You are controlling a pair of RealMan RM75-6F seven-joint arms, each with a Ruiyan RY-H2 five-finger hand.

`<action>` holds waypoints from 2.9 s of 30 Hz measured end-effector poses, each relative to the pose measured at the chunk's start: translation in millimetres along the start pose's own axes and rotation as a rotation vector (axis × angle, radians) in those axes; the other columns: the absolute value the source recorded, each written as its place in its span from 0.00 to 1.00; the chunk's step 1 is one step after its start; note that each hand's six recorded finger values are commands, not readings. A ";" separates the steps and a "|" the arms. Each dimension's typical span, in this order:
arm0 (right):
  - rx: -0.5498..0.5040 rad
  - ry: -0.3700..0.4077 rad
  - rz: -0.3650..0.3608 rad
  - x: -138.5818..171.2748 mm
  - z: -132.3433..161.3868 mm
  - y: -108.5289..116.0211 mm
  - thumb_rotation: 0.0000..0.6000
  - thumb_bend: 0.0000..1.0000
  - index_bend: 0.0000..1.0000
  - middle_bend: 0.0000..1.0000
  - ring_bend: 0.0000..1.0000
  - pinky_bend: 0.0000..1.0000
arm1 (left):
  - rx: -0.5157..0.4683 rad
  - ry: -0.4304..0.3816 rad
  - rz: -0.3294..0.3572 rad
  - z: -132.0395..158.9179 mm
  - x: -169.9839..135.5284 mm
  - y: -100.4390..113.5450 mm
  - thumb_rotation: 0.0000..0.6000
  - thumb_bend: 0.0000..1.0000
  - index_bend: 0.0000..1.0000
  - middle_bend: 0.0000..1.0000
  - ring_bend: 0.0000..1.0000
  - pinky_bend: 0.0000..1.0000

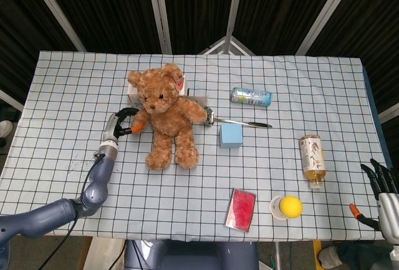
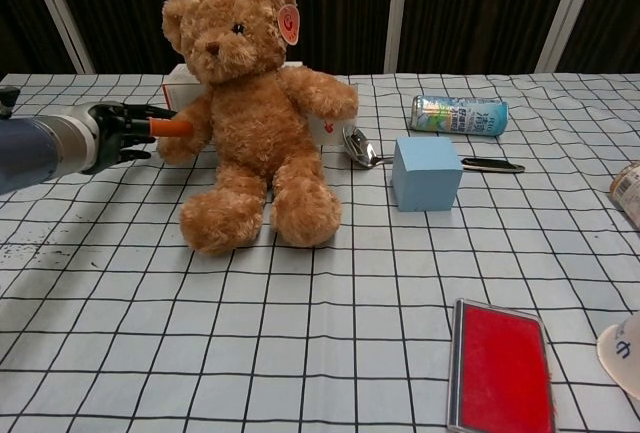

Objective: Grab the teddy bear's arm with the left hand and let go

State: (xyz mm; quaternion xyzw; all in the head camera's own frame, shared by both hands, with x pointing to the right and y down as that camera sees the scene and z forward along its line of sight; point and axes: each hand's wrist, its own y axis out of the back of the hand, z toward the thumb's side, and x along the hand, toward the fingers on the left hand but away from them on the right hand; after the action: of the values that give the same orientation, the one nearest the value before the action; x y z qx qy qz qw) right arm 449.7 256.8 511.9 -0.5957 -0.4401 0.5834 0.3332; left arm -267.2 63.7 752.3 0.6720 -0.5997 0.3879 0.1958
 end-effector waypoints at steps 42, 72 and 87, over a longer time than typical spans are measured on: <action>-0.013 0.000 0.015 1.3 -0.8 0.3 1.00 0.22 0.12 0.06 0.08 0.00 | 0.069 -0.012 0.111 21.4 -4.4 -16.6 1.00 0.56 0.52 0.60 0.17 0.00; -0.013 0.003 0.018 1.9 1.5 -0.3 1.00 0.22 0.12 0.06 0.08 0.00 | 0.157 -0.002 0.147 17.7 -7.8 -4.4 1.00 0.55 0.51 0.58 0.17 0.00; -0.018 0.008 0.012 2.8 2.2 1.6 1.00 0.22 0.12 0.06 0.08 0.00 | 0.205 -0.087 0.144 49.1 -26.1 -25.3 1.00 0.55 0.51 0.58 0.17 0.00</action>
State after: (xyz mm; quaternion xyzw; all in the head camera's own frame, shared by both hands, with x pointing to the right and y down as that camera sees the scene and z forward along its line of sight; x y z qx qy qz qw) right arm 447.5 258.4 509.1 -0.6037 -0.4404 0.5789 0.3261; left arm -228.3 50.2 707.1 0.6598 -0.6115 0.4307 0.0717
